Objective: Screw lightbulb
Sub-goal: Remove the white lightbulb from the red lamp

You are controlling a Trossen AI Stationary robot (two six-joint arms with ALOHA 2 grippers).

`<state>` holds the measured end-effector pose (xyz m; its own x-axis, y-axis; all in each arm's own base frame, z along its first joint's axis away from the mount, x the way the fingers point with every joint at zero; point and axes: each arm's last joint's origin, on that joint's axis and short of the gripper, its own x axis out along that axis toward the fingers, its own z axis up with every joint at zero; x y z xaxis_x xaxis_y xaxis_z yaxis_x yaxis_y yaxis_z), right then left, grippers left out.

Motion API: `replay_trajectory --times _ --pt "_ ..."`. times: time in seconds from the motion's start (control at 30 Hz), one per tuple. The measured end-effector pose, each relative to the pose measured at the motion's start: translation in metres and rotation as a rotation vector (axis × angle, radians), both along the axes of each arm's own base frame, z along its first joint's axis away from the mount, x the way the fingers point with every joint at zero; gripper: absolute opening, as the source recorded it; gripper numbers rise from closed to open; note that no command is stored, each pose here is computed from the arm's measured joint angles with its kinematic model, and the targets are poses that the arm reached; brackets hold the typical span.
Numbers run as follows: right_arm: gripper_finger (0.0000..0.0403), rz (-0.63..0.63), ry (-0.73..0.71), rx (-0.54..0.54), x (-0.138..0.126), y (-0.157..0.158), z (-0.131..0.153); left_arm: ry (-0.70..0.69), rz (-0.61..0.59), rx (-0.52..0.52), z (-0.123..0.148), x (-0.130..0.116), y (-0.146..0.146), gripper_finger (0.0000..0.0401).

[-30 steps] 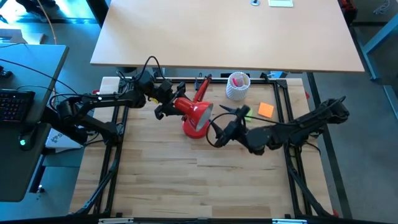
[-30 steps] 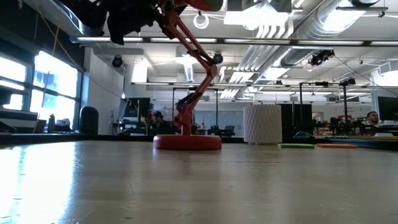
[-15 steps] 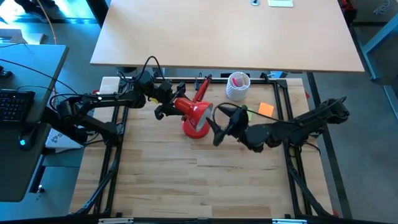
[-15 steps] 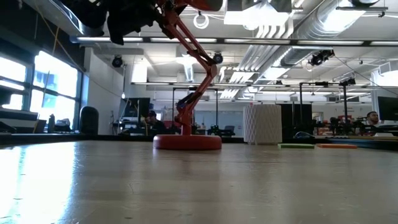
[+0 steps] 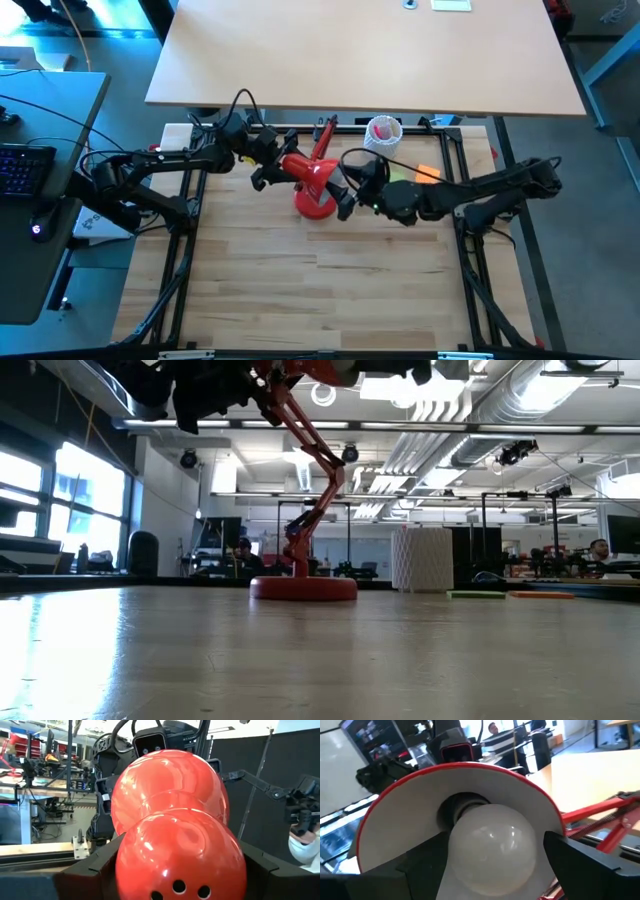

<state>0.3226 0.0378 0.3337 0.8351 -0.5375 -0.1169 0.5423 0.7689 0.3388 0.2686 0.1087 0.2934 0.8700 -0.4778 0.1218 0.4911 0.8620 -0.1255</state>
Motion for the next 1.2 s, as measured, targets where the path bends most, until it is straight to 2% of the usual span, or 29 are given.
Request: replay_trajectory --times 0.2,0.4,0.63,0.83,0.93,1.07,1.2 --pt "0.0321 0.068 0.037 -0.066 0.003 -0.012 0.001 -0.002 0.003 0.003 0.0 -0.001 0.002 0.0249" --pt "0.0306 0.139 0.135 -0.288 0.005 -0.012 0.003 -0.005 -0.004 0.004 0.001 -0.001 0.002 0.0249" --pt "0.0285 0.207 0.333 -0.667 0.005 -0.008 0.003 0.012 -0.023 -0.033 0.002 -0.002 0.001 0.025" --pt "0.0284 0.24 0.563 -1.062 0.005 -0.008 0.003 0.024 -0.007 -0.064 0.002 -0.001 0.001 0.025" --pt "0.0283 0.236 0.649 -1.194 0.004 -0.005 0.003 0.034 0.0 -0.085 0.002 -0.001 0.001 0.025" --pt "0.0285 0.202 0.731 -1.272 0.003 -0.006 0.003 0.039 0.015 -0.1 0.002 -0.001 0.001 0.025" --pt "0.0302 0.175 0.754 -1.288 0.003 -0.006 0.004 0.061 0.02 -0.136 0.002 0.0 0.002 0.025"
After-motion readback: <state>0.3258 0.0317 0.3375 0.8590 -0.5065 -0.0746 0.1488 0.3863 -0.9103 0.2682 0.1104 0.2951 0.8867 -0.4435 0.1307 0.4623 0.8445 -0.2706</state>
